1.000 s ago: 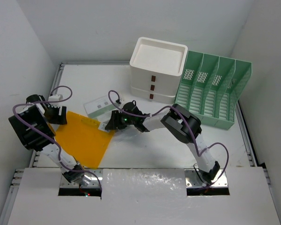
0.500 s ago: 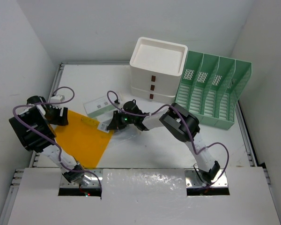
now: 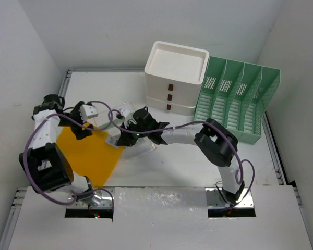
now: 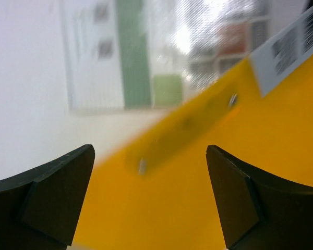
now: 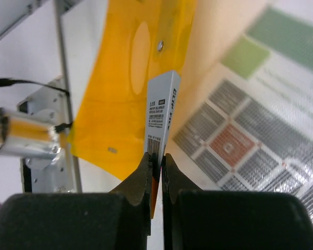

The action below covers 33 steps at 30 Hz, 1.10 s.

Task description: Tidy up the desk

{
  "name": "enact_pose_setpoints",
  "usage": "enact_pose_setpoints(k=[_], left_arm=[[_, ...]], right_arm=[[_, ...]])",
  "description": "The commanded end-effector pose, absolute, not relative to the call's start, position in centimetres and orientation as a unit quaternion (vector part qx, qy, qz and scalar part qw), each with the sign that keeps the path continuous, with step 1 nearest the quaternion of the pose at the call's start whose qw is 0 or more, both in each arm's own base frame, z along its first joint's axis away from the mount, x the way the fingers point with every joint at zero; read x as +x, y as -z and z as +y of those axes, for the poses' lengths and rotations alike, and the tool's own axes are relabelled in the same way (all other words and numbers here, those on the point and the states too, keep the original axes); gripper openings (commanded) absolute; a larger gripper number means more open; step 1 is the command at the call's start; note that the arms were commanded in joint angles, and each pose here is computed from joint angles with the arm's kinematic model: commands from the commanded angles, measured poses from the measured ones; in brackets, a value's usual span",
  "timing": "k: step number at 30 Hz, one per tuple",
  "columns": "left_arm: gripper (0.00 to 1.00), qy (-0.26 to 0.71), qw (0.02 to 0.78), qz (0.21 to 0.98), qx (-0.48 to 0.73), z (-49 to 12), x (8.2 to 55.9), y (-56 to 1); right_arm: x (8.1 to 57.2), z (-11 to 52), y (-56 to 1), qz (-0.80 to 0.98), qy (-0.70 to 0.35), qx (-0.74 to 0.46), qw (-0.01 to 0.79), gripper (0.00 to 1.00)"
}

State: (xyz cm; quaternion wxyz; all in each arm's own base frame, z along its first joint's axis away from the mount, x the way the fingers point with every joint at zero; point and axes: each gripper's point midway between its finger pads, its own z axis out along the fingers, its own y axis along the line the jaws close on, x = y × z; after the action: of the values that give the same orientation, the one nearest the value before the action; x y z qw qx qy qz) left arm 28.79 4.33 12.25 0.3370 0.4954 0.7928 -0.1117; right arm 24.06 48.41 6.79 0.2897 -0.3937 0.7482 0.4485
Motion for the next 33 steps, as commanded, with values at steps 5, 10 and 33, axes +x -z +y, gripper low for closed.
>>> enact_pose_setpoints(k=[5,10,33], left_arm=[[0.91,0.173,0.386,0.621,0.660,-2.8,26.8,-15.2],[0.94,0.182,0.355,0.584,0.707,-4.6,25.8,-14.6],[0.00,0.178,0.207,0.613,0.741,-4.3,23.8,-11.5]], right_arm=[[20.8,47.8,-10.4,0.655,-0.461,-0.499,0.332,0.00],[20.2,47.7,-12.1,0.625,-0.471,-0.515,0.351,0.00],[20.4,47.3,-17.0,0.547,-0.449,-0.567,0.422,0.00]])
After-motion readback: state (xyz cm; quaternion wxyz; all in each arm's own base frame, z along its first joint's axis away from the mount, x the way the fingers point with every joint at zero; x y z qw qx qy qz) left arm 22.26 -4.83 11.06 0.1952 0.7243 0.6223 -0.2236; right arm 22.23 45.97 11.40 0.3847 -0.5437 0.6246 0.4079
